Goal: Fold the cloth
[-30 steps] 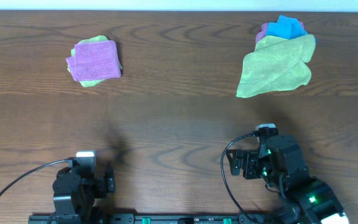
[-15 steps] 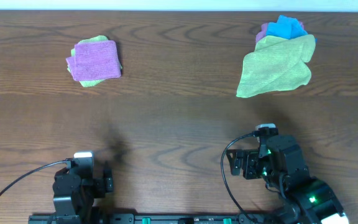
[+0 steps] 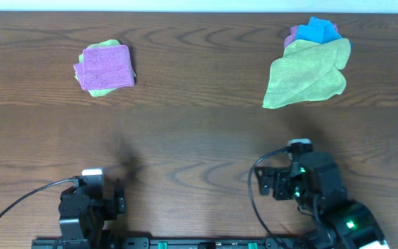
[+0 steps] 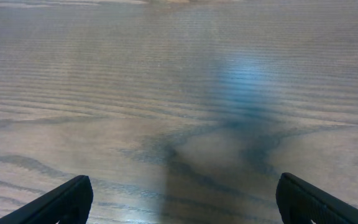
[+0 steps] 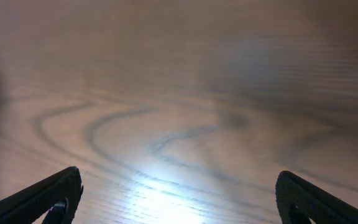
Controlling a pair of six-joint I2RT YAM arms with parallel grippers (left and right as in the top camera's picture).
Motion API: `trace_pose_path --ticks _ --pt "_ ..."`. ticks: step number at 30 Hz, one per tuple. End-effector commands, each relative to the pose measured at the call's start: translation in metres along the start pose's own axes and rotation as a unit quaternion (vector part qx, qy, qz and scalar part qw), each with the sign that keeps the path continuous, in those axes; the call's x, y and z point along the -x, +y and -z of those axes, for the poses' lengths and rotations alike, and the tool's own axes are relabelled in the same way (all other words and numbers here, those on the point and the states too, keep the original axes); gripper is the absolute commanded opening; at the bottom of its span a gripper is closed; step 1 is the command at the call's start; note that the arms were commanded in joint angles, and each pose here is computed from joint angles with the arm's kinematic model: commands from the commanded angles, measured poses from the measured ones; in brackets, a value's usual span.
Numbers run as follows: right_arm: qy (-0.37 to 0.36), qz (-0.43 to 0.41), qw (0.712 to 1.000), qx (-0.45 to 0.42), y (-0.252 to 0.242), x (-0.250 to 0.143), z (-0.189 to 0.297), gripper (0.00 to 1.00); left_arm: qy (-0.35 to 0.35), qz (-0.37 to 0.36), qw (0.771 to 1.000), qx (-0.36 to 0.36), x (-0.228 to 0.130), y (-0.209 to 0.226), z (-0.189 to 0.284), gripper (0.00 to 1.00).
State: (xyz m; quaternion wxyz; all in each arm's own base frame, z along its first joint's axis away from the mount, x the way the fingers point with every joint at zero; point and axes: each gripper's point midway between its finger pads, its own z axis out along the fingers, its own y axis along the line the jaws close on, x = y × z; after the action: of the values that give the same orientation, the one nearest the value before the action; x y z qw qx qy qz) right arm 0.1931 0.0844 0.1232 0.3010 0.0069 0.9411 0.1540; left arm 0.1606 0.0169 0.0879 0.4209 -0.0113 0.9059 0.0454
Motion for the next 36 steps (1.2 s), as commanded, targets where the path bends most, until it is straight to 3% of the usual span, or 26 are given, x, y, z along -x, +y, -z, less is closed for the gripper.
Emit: trace_pose_path --ticks 1,3,9,12,17,36 --pt "-0.048 -0.022 0.996 -0.066 -0.034 0.010 0.007 0.99 0.027 -0.015 0.999 0.011 -0.017 0.003 -0.007 0.95" --pt "-0.092 -0.043 0.988 -0.117 -0.062 0.014 0.011 0.99 0.027 -0.015 0.999 0.011 -0.017 0.003 -0.007 0.95" --pt "-0.154 0.029 0.978 -0.140 -0.091 -0.002 -0.008 0.99 0.026 -0.015 0.999 0.011 -0.017 0.003 -0.007 0.95" --pt "-0.163 0.018 0.974 -0.153 -0.106 -0.016 -0.021 0.99 0.027 -0.015 0.999 0.011 -0.017 0.003 -0.007 0.95" --pt "-0.173 0.065 0.968 -0.167 -0.108 -0.013 -0.014 0.99 0.026 -0.015 0.999 0.011 -0.017 0.003 -0.007 0.95" --pt "-0.189 0.070 0.965 -0.166 -0.106 -0.013 -0.007 0.99 0.026 -0.015 0.999 0.011 -0.017 0.003 -0.007 0.95"
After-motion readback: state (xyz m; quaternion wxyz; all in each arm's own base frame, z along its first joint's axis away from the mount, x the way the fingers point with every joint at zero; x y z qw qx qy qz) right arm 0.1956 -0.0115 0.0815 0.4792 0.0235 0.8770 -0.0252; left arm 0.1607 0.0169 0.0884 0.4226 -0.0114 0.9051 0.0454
